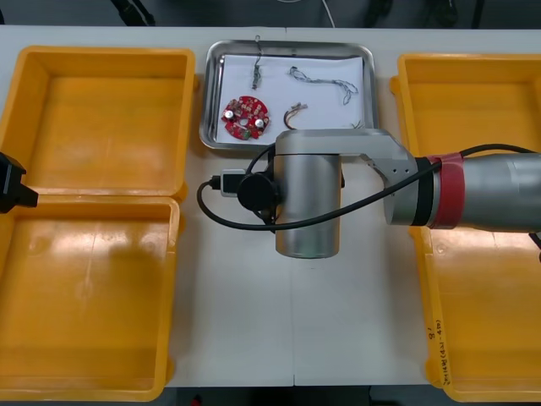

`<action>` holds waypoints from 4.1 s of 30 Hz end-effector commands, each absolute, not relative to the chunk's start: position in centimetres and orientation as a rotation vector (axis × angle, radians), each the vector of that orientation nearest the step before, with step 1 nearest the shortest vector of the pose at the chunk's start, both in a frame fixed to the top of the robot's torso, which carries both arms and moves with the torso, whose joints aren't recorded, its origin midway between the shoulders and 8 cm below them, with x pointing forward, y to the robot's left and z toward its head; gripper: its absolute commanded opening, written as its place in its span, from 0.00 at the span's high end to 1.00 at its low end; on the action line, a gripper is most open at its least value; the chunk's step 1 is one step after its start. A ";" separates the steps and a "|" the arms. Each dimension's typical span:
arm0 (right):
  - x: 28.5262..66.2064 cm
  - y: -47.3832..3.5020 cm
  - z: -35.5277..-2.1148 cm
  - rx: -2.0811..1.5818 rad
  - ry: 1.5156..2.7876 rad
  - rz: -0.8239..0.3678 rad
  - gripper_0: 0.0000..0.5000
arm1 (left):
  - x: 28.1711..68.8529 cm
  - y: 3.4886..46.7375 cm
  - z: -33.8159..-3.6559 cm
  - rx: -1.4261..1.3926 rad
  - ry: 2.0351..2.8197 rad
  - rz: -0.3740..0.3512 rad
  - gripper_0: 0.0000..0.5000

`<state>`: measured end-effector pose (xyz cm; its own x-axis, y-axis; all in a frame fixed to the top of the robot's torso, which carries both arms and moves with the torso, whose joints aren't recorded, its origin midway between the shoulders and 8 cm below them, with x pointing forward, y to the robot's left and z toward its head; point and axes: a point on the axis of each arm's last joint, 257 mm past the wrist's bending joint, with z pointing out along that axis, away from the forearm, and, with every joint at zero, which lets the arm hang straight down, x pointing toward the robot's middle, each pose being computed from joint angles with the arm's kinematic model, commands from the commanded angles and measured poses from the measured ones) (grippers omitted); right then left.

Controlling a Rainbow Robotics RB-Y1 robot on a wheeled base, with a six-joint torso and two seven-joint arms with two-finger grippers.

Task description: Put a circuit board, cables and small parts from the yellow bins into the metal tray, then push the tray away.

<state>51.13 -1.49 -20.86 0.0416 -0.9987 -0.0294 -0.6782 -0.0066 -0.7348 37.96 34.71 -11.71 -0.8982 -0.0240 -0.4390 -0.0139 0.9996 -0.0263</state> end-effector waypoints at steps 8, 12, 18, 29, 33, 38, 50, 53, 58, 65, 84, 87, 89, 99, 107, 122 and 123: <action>46.1 -2.5 -16.2 -1.609 1.830 -0.591 0.00 | 37.6 36.5 -10.5 0.097 2.663 0.082 0.00; 44.7 -4.5 -15.5 -1.541 1.903 -0.560 0.00 | 37.6 36.5 -10.5 0.097 2.663 0.082 0.00; 42.4 -8.4 -14.4 -1.286 2.105 -0.453 0.00 | 37.6 36.5 -10.5 0.097 2.663 0.082 0.00; 40.5 -14.9 -12.3 -0.829 2.354 -0.190 0.00 | 37.6 36.5 -10.5 0.097 2.663 0.082 0.00; 40.4 -17.6 -12.0 -0.635 2.429 -0.107 0.00 | 37.6 36.5 -10.5 0.097 2.663 0.082 0.00; 40.6 -20.7 -11.5 -0.414 2.481 -0.047 0.00 | 37.6 36.5 -10.5 0.097 2.663 0.082 0.00; 42.6 -28.5 -9.6 -0.019 2.498 0.018 0.00 | 37.6 36.5 -10.5 0.097 2.663 0.082 0.00; 42.7 -30.3 -9.6 0.038 2.511 0.023 0.00 | 37.6 36.5 -10.5 0.097 2.663 0.082 0.00; 42.1 -33.2 -10.3 0.097 2.545 0.001 0.00 | 37.6 36.5 -10.5 0.097 2.663 0.082 0.00; 40.0 -36.7 -11.5 0.177 2.606 0.019 0.00 | 37.6 36.5 -10.5 0.097 2.663 0.082 0.00; 39.0 -39.8 -13.2 0.196 2.605 -0.006 0.00 | 37.6 36.5 -10.5 0.097 2.663 0.082 0.00; 39.1 -39.6 -13.0 0.194 2.600 0.005 0.00 | 37.6 36.5 -10.5 0.097 2.663 0.082 0.00; 39.1 -39.8 -13.0 0.203 2.603 0.014 0.00 | 37.6 36.5 -10.5 0.097 2.663 0.082 0.00; 37.6 -39.8 -15.0 0.193 2.674 0.054 0.00 | 37.6 36.5 -10.5 0.097 2.663 0.082 0.00; 36.9 -40.9 -15.8 0.189 2.693 0.002 0.00 | 37.6 36.5 -10.5 0.097 2.663 0.082 0.00; 36.7 -41.3 -15.9 0.168 2.699 -0.020 0.00 | 37.6 36.5 -10.5 0.097 2.663 0.082 0.00; 36.6 -41.3 -15.9 0.171 2.702 -0.020 0.00 | 37.6 36.5 -10.5 0.097 2.663 0.082 0.00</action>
